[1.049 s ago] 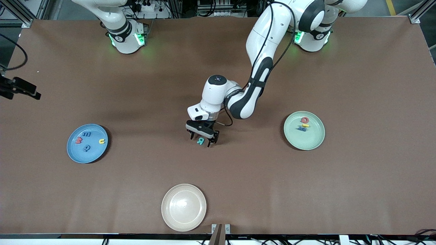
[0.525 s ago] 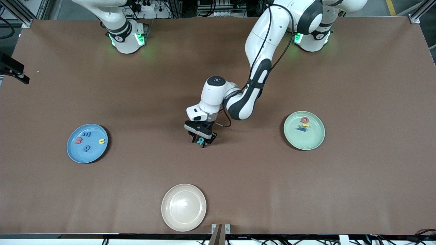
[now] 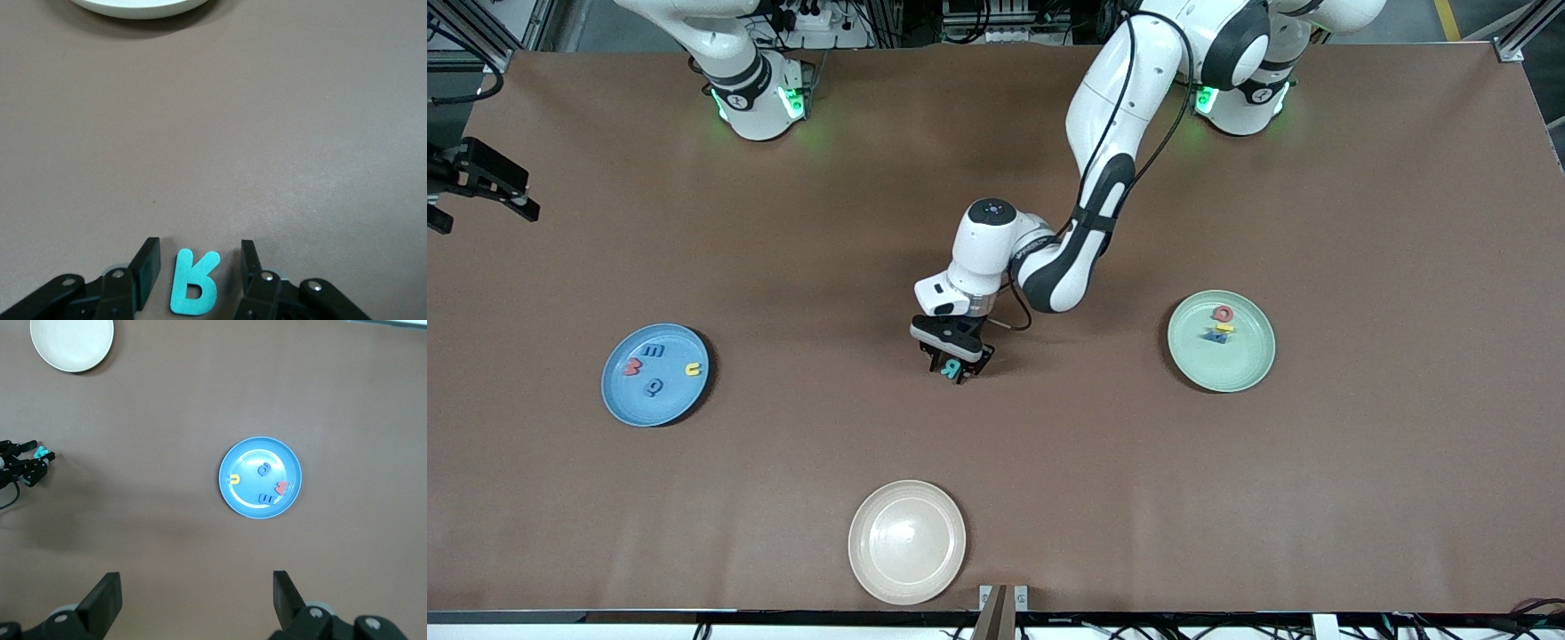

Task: Sort upper and lower case letters into plates
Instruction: 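Grasp the teal k with the left gripper while the right gripper withdraws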

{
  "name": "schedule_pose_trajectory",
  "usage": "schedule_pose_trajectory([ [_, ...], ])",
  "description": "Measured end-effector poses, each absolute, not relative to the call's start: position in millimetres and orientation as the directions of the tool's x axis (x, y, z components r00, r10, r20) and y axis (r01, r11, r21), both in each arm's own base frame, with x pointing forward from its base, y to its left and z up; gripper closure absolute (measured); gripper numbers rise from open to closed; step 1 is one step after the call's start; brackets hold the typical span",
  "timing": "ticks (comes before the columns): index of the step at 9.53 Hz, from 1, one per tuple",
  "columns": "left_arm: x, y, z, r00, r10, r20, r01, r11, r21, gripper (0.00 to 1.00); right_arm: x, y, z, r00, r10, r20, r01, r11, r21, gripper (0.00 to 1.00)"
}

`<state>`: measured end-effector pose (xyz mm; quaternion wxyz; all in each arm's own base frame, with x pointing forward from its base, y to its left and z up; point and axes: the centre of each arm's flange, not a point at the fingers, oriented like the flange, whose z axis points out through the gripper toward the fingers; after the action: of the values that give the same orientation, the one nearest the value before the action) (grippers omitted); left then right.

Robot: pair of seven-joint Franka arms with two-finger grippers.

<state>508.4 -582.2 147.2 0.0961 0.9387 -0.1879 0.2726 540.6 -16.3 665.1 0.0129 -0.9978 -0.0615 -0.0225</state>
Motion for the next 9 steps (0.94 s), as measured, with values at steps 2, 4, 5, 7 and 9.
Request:
schedule_pose_trajectory([
  [2,507.9,-578.9,147.6,0.784,-0.301,0.543,-0.402,-0.912,0.075,0.46,542.6,-14.3,659.6,0.995,0.094,0.036,0.095,-0.995,-0.025,0.00],
  [4,506.5,-575.3,148.6,0.788,-0.301,0.537,-0.399,-0.914,0.073,0.48,541.7,-35.8,659.6,0.998,0.050,0.036,0.051,-0.998,-0.023,0.00],
  [5,506.6,-574.0,148.6,0.789,-0.301,0.535,-0.397,-0.915,0.071,0.50,540.5,-50.2,659.7,0.999,0.024,0.036,0.025,-0.999,-0.023,0.00],
  [7,507.8,-571.7,148.7,0.790,-0.301,0.534,-0.394,-0.917,0.067,0.60,541.2,-60.0,661.2,0.999,0.006,0.052,0.007,-1.000,-0.022,0.00],
  [9,507.8,-570.6,149.2,0.791,-0.300,0.533,-0.393,-0.917,0.067,0.67,543.0,-64.6,663.6,0.997,-0.002,0.075,0.000,-1.000,-0.019,0.00],
])
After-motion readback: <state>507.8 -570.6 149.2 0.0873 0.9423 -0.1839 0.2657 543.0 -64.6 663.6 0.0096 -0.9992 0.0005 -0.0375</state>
